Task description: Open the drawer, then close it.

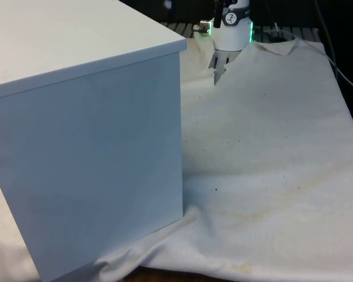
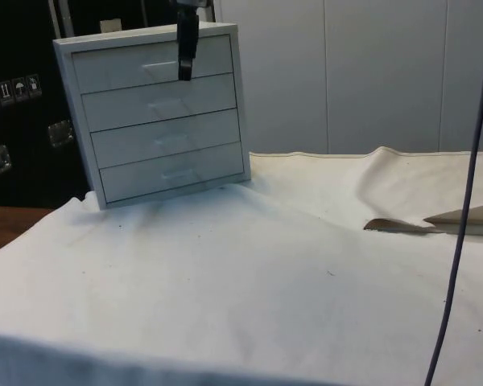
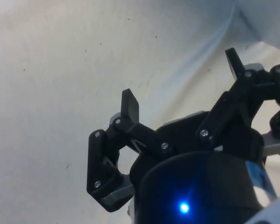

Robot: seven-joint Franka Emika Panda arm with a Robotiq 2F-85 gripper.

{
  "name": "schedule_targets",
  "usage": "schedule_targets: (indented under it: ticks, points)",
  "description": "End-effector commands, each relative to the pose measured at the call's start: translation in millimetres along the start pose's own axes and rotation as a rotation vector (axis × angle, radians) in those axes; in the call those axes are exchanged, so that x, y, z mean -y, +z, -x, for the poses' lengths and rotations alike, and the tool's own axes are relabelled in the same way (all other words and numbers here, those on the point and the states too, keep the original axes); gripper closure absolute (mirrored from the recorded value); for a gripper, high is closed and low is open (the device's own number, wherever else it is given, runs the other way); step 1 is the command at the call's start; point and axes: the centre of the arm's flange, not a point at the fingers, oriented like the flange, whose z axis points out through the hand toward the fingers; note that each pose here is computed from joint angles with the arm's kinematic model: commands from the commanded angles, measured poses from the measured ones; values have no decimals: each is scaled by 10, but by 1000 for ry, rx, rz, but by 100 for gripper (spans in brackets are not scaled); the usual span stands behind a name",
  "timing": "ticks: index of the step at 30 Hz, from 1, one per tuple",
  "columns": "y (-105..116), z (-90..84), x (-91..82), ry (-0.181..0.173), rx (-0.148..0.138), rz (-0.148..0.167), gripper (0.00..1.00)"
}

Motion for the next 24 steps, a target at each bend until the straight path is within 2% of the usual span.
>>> schedule_targets:
  ticks: [1, 5, 7, 15, 23, 24]
  points:
    - [18, -17, -29, -9, -8, 14, 0]
    - [44, -54, -68, -16, -15, 30, 0]
    - [49, -44, -70, -12, -12, 31, 0]
    - [93, -237, -199, -33, 2, 66, 0]
    - [129, -356, -247, -54, 19, 98, 0]
    - [132, -358, -245, -48, 16, 105, 0]
